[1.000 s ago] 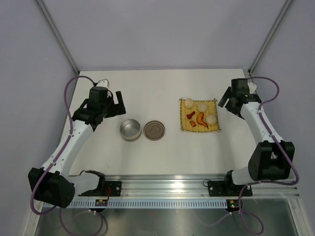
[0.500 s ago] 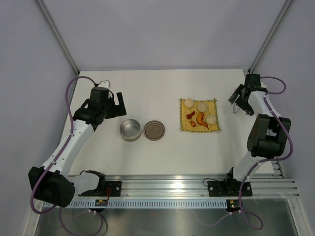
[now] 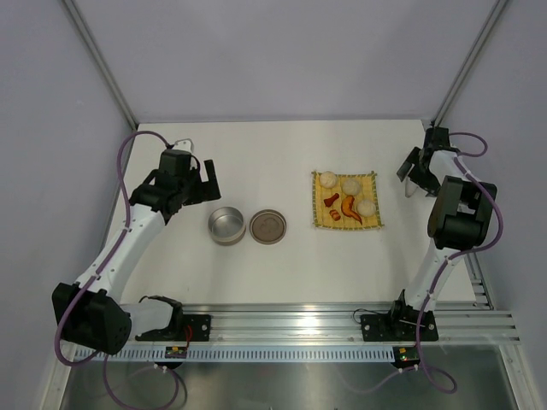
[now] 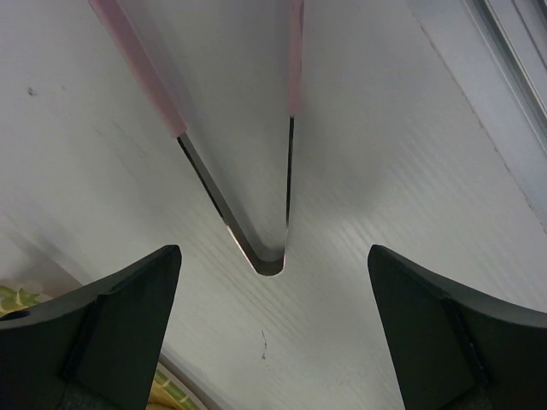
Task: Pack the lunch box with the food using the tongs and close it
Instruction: Pick up the clamp at the center of the board.
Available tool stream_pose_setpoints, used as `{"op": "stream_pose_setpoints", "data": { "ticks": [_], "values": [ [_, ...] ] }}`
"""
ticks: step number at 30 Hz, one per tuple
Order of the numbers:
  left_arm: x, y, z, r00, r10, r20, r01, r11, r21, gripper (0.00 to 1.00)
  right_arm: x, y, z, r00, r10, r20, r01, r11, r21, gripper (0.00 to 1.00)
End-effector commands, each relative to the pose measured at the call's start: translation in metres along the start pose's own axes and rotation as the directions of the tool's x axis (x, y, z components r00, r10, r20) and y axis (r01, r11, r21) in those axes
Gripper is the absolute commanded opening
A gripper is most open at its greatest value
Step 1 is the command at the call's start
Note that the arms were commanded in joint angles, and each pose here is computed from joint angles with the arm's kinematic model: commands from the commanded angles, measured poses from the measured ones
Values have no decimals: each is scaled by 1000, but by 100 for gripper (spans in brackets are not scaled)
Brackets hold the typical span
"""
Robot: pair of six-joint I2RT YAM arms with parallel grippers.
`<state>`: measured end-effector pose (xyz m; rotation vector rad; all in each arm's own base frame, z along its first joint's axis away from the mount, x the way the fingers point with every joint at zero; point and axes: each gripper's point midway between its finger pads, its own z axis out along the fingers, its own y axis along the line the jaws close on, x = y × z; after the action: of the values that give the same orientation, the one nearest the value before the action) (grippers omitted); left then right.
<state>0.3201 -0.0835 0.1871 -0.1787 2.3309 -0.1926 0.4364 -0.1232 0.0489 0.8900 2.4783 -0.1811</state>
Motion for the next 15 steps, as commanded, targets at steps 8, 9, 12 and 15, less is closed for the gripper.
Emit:
{"op": "stream_pose_setpoints", "data": {
  "ticks": [8, 9, 12, 15],
  "values": [
    [-17, -5, -2, 999, 3, 45, -3, 1000, 1, 99, -47, 18, 19, 996, -63, 67, 68, 995, -69, 99],
    [-17, -5, -2, 999, 3, 45, -3, 1000, 1, 99, -51, 20, 19, 995, -65, 72, 70, 995, -75, 99],
    [-17, -5, -1, 999, 3, 41, -3, 1000, 3, 99, -51, 21, 26, 995, -73, 62, 78, 994, -73, 99],
    [-17, -6, -2, 999, 4, 43, -4, 1000, 3, 99, -50, 23, 32, 996, -74, 55, 78, 994, -72, 100]
  ]
}}
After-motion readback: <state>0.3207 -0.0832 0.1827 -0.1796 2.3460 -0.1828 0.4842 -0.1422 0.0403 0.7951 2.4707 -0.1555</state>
